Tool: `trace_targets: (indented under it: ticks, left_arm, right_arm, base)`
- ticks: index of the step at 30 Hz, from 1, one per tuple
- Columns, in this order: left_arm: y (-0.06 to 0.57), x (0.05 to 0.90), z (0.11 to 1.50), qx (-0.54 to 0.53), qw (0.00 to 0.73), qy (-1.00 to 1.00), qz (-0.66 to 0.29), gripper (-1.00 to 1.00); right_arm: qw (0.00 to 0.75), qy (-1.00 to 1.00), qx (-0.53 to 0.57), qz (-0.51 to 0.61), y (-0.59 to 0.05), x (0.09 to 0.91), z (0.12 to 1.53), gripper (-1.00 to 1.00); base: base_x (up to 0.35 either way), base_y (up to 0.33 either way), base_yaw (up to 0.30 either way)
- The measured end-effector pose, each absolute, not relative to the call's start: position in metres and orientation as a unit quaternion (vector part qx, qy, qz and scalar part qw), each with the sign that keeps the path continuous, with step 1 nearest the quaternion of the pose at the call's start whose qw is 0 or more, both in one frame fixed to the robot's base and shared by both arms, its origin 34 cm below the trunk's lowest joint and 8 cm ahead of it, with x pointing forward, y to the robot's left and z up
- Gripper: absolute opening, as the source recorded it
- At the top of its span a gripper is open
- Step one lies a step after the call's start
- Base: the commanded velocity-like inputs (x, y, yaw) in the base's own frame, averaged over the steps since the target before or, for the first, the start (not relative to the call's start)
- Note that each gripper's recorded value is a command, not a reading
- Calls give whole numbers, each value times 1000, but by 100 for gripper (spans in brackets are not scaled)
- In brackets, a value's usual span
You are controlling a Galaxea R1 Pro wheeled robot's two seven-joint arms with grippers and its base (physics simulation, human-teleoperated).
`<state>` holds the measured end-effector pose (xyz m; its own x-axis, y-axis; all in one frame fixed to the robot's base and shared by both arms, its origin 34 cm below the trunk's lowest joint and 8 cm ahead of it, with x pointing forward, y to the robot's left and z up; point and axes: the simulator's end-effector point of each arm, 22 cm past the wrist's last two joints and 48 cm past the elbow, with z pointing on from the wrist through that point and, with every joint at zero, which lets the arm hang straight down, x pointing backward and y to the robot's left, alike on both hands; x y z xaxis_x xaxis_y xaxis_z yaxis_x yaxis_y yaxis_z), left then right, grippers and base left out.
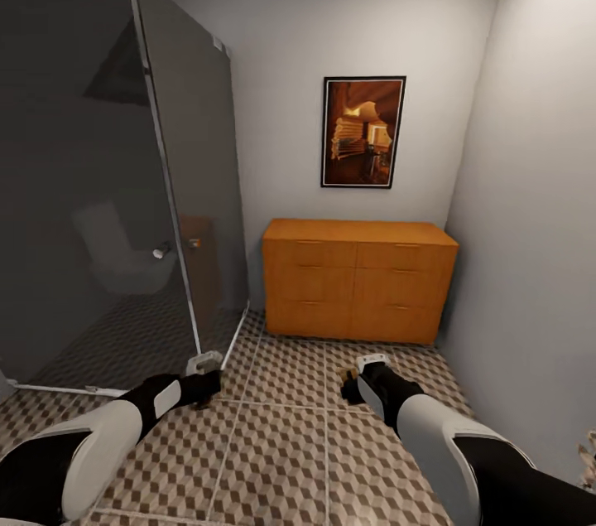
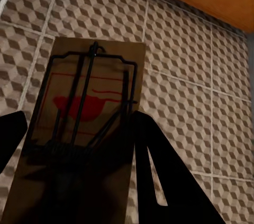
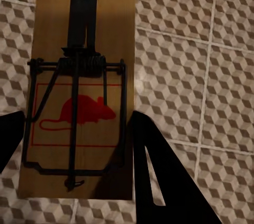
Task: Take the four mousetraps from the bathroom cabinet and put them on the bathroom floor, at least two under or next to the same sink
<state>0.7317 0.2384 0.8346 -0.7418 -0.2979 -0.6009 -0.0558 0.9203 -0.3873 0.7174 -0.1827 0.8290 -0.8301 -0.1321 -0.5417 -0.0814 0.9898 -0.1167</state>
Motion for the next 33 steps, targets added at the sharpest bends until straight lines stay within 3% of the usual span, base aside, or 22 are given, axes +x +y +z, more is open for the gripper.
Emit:
trace_targets:
  ticks: [12, 33]
  left_arm:
    - [211, 732, 835, -86, 344, 917, -184, -100]
    - [213, 732, 835, -87, 345, 917, -183, -100]
  right_arm:
    - [286, 956, -57, -40, -181, 717, 829, -100]
    - [286, 956, -62, -34, -166, 715, 829, -100]
  base:
    - [0, 0, 26]
    - [0, 0, 294]
